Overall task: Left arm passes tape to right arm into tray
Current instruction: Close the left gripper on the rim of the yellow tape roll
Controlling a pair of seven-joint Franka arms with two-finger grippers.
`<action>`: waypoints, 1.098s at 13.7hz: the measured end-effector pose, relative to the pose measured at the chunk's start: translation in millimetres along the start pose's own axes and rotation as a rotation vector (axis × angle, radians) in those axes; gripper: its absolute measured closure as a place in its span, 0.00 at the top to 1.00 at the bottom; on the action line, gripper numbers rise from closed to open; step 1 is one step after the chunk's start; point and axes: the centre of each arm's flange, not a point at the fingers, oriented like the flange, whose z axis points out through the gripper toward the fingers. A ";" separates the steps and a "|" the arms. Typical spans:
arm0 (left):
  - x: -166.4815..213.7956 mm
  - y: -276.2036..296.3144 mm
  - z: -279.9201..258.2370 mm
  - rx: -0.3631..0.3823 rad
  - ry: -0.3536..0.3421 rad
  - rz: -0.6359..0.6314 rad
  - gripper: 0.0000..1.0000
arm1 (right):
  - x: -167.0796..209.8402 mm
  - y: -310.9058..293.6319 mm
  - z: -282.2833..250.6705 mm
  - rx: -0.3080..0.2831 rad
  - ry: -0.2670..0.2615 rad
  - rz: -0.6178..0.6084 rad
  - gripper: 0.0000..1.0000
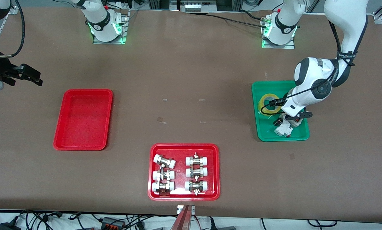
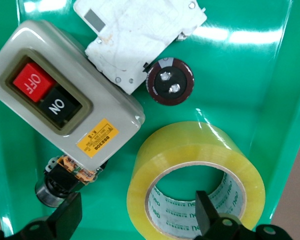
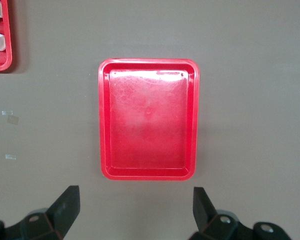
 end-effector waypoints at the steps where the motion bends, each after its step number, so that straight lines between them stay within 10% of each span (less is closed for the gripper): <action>1: -0.4 0.2 0.6 0.000 0.001 -0.001 0.95 | 0.0 0.0 0.0 0.000 0.000 0.000 1.00; 11: -6.4 3.8 7.4 0.003 -0.009 -0.038 0.21 | -0.2 0.0 0.2 0.000 -0.002 0.000 1.00; 15: -6.1 3.7 4.7 0.002 -0.003 -0.053 0.21 | -0.2 0.0 0.2 0.000 -0.002 0.000 1.00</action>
